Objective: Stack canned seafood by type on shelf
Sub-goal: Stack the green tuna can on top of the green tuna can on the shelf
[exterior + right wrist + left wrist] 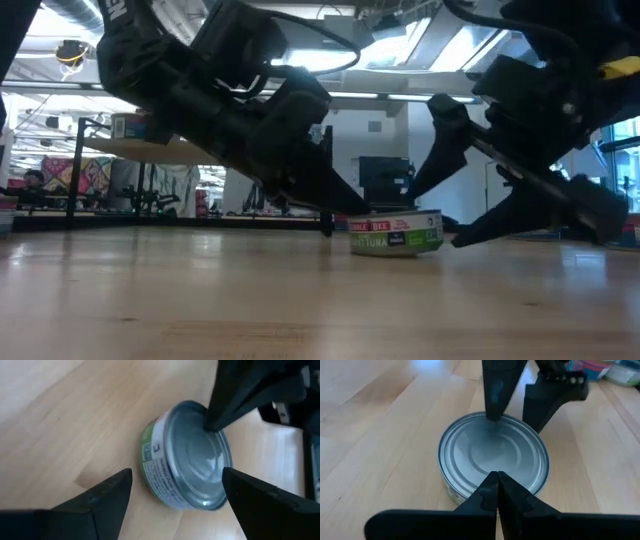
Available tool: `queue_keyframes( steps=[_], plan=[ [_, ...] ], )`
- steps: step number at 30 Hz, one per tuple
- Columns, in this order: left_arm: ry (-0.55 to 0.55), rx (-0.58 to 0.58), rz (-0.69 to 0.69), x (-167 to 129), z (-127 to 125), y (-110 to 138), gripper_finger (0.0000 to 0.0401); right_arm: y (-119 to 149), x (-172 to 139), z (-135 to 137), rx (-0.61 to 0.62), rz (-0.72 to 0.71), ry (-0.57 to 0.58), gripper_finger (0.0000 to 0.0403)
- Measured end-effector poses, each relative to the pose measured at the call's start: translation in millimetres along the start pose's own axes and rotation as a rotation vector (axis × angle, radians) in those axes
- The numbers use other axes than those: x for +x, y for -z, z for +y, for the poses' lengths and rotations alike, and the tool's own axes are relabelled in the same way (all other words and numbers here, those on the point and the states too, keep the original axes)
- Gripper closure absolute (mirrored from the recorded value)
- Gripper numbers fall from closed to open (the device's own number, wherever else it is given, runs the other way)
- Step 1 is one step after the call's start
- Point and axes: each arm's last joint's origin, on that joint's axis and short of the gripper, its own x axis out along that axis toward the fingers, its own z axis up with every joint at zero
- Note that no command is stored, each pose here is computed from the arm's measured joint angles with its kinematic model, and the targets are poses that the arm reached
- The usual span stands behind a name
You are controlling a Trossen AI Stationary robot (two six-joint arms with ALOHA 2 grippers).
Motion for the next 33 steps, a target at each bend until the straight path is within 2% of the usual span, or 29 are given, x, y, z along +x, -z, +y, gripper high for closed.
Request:
queue_keyframes(
  steps=[3, 7, 14, 22, 25, 31, 33],
  plan=[
    [0.003, -0.010, -0.009, -1, 1, 2, 0.0399, 3, 5, 4, -0.109, 0.032, 0.007, 0.0091],
    [0.004, -0.016, -0.014, -2, 2, 4, 0.0399, 4, 11, 6, -0.198, 0.056, 0.046, 0.0091],
    [0.004, -0.018, -0.015, -2, 2, 4, 0.0398, 4, 20, 5, -0.297, 0.046, 0.076, 0.0091],
    [0.001, -0.017, -0.021, -2, 2, 4, 0.0398, 2, 30, 2, -0.327, 0.056, 0.051, 0.0097],
    [0.001, -0.017, -0.028, -3, 2, 4, 0.0398, 1, 34, 2, -0.336, 0.064, 0.028, 0.0124],
    [-0.016, -0.018, -0.037, -3, 3, 3, 0.0398, 0, 35, 2, -0.331, 0.057, 0.029, 0.0223],
    [-0.016, -0.019, -0.038, -3, 3, 3, 0.0397, -1, 35, 2, -0.296, 0.049, 0.040, 0.0241]
  ],
)
